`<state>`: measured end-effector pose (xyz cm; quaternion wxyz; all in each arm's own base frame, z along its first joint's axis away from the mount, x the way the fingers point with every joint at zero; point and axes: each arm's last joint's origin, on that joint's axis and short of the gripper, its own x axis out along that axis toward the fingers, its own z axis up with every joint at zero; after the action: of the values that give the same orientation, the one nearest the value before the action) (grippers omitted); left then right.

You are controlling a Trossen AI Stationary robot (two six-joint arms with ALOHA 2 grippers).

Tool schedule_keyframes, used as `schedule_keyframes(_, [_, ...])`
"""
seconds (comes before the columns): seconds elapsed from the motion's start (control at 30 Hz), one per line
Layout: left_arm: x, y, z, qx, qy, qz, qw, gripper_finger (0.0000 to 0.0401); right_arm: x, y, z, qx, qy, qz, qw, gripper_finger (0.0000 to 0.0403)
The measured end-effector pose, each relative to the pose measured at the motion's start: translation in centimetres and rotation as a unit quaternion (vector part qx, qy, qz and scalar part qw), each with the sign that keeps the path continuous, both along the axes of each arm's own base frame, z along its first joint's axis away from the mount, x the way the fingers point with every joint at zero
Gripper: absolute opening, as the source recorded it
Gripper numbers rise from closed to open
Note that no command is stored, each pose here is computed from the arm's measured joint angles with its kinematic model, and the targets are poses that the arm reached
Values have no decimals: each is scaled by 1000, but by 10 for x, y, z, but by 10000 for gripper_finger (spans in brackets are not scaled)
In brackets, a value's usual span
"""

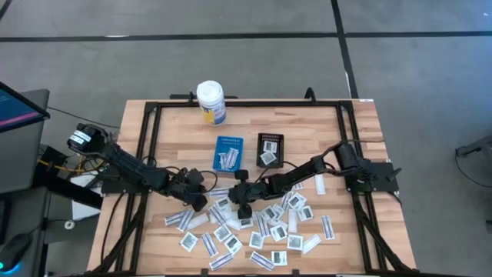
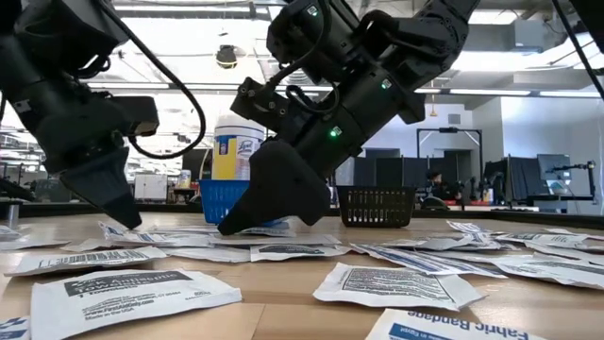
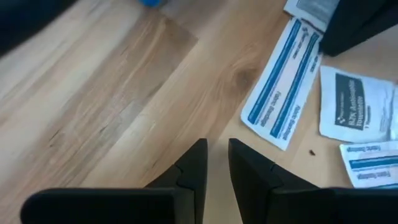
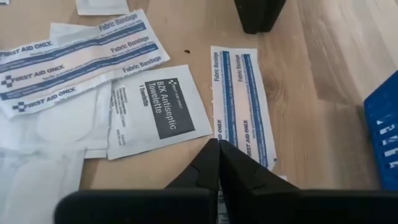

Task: Pick & Place First Aid Supplies

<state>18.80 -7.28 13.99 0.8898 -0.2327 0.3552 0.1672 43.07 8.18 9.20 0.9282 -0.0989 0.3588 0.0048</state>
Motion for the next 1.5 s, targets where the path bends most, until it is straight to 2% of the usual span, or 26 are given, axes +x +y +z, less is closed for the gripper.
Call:
schedule_keyframes(0.17, [4,-1,1,-23,-56,3,998,66,0,-3,0,2,-1,-2,1000,2])
schedule_keyframes(0.3, [3,-1,-5,-32,-69,6,997,66,1,-3,0,-1,-3,0,1000,2])
schedule_keyframes(0.53, [4,0,-19,-48,-64,29,996,75,1,-4,0,-6,-7,5,1000,1])
schedule_keyframes(0.83, [6,-6,-19,-60,-80,17,995,105,3,-7,0,-8,-12,6,1000,1])
schedule_keyframes(1.5, [3,-7,-22,-73,-64,2,995,106,2,-8,-1,5,-5,-23,1000,0])
